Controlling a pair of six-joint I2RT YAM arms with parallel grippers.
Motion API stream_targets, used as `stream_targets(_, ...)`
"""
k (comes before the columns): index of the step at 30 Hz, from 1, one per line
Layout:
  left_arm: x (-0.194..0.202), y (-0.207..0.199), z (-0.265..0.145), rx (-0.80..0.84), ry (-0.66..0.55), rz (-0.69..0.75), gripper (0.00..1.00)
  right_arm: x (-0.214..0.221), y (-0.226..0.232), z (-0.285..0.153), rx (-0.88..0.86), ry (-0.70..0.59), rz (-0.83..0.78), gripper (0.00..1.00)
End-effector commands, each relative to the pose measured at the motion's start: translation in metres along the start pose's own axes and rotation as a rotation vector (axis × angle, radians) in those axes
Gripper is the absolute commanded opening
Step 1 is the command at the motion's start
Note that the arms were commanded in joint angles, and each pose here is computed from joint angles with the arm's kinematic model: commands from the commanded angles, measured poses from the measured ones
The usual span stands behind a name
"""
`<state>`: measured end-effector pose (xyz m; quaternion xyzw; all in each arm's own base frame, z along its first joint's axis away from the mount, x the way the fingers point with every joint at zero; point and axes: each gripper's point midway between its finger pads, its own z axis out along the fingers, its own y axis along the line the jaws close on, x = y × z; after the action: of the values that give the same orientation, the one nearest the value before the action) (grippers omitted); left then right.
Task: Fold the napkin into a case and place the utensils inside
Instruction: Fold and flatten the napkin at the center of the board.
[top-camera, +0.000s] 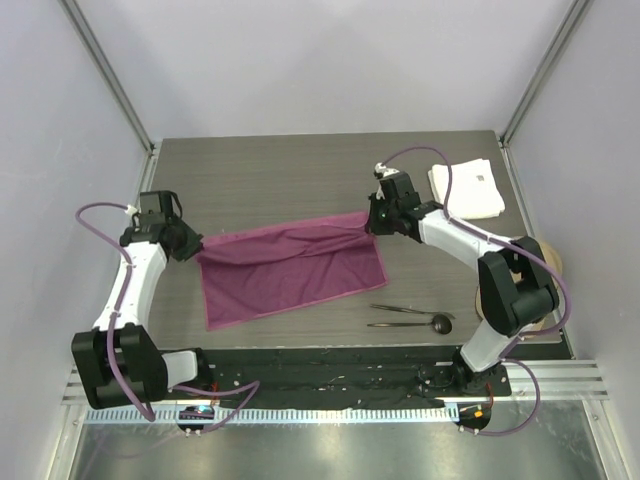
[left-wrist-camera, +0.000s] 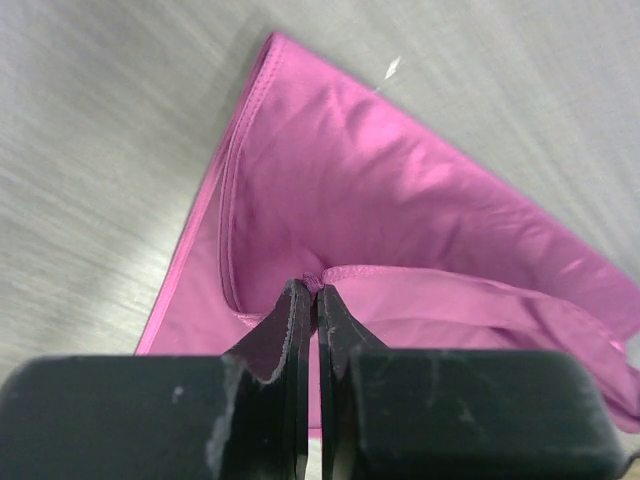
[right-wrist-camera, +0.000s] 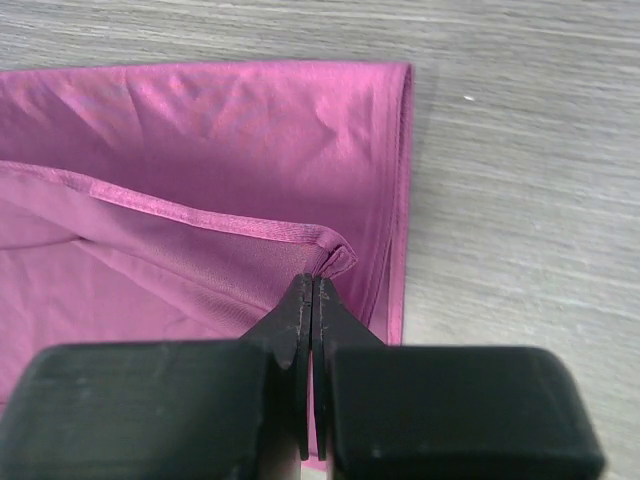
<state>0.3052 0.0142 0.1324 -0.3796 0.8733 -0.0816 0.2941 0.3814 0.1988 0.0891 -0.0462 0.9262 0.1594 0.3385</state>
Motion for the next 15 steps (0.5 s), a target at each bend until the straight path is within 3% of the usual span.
stream_targets(1,0.018,0.016,0.002,-0.049,0.041,-0.015,0.0,-0.019,0.002,-0.022,0.005,-0.089,0.002,0.01)
stream_targets(15,0.033,0.048,-0.003,-0.179,0.067,-0.003,0.0,0.008,-0.012,-0.016,0.044,-0.037,0.003,0.01)
